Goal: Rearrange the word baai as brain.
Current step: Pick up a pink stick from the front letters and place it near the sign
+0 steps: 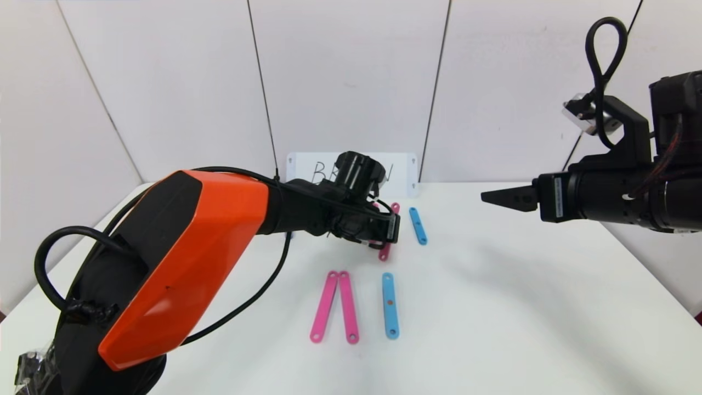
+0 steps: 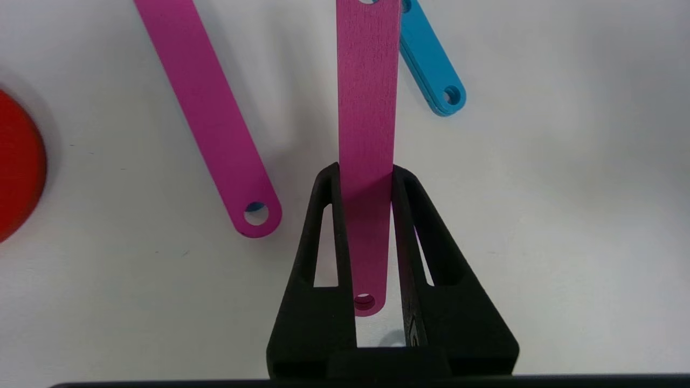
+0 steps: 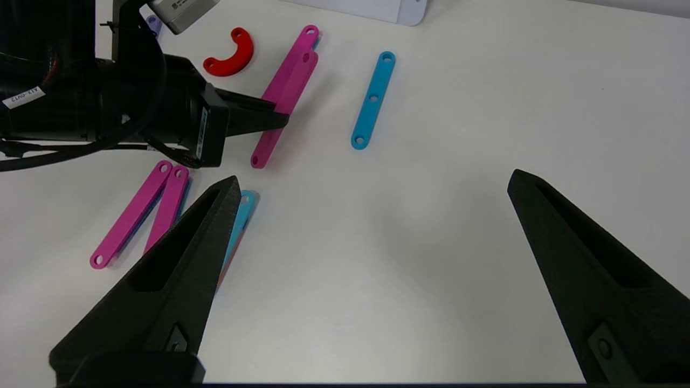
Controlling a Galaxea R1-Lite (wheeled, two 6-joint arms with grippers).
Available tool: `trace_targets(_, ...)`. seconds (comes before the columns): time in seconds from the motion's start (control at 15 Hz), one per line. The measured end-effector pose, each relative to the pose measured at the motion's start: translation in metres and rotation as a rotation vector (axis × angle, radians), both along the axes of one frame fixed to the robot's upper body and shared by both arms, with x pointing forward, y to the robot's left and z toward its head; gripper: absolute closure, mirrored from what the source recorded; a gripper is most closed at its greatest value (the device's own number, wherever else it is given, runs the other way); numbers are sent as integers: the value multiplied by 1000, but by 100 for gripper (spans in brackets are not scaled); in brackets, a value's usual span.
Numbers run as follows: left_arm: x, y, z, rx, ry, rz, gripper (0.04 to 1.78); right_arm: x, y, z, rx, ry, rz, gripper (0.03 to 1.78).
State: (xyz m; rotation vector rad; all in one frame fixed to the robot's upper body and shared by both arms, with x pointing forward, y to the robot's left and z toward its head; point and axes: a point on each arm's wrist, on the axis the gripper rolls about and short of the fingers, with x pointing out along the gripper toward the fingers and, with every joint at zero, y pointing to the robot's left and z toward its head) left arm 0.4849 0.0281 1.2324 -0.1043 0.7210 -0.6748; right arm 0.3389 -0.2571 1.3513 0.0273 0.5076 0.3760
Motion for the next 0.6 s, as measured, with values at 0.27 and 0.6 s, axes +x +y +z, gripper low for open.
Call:
trace_targets(0.27,2,-4,-5,6,-2,15,154,-2,0,-2,-7,2,-8,8)
trace_targets(0.6,4,-7,-11,6,3,16,115,-4,-1,0,-5,-4,-8,8)
